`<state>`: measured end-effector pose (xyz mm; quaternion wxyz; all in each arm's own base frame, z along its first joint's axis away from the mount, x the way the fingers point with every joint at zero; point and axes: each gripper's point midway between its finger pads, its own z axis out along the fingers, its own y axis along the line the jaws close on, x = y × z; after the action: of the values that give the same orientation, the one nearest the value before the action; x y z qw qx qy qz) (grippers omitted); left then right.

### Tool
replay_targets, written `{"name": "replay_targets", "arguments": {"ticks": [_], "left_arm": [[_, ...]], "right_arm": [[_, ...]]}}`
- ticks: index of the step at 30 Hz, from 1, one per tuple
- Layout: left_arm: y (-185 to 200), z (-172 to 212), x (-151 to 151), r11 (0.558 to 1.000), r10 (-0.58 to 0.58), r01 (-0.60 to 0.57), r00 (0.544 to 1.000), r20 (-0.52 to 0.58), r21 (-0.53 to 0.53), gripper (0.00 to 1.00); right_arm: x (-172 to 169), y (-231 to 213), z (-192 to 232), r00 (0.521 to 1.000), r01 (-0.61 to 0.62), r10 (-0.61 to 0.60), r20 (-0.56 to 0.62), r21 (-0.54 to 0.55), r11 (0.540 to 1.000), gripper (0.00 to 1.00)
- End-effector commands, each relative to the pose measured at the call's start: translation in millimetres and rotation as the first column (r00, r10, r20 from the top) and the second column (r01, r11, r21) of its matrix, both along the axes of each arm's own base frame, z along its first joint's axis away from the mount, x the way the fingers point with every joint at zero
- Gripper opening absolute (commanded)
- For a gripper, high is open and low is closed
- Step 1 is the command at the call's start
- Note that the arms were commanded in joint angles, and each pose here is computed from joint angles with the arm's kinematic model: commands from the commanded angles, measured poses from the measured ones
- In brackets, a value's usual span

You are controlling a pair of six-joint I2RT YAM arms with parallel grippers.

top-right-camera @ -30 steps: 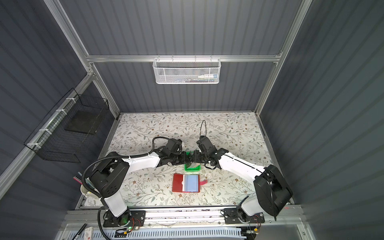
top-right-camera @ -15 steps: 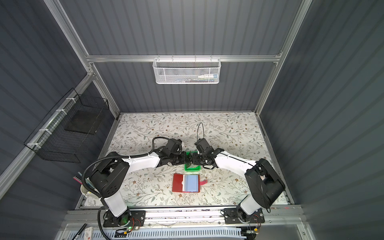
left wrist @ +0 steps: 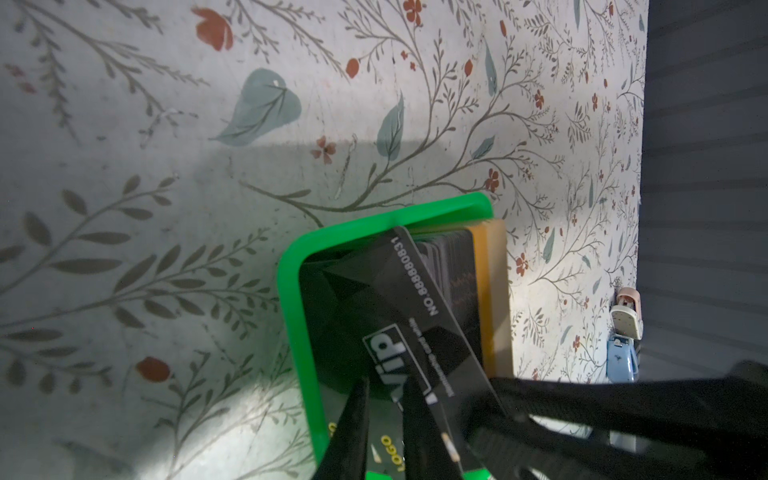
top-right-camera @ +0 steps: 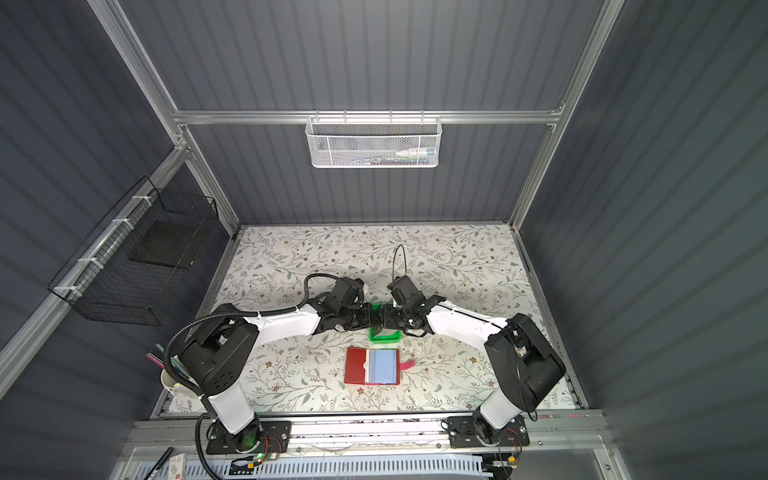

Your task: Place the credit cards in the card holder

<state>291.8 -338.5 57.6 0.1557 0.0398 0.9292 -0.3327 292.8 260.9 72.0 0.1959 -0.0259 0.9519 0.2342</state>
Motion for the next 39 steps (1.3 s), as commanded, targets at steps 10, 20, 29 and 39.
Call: {"name": "replay_targets", "arguments": {"ticks": [10, 20, 29, 39], "left_arm": [[18, 15, -13, 0.999, 0.035, -0.035, 0.999, -0.009, 0.000, 0.21], [30, 60, -26, 0.995, 0.025, -0.014, 0.993, 0.112, -0.097, 0.28], [43, 101, -48, 0.970, 0.030, 0.025, 0.975, 0.220, -0.241, 0.49], [52, 104, -74, 0.939, 0.060, -0.019, 0.992, 0.107, -0.344, 0.51]], "right_arm": [[1, 6, 24, 0.999, 0.017, -0.019, 0.033, 0.049, 0.999, 0.01], [-20, -15, 47, 0.994, 0.064, -0.070, 0.079, 0.071, 0.995, 0.00], [-48, -39, 63, 0.987, 0.077, -0.092, 0.131, 0.119, 0.990, 0.00], [-73, -54, 87, 0.974, 0.086, -0.135, 0.184, 0.252, 0.964, 0.00]]}}
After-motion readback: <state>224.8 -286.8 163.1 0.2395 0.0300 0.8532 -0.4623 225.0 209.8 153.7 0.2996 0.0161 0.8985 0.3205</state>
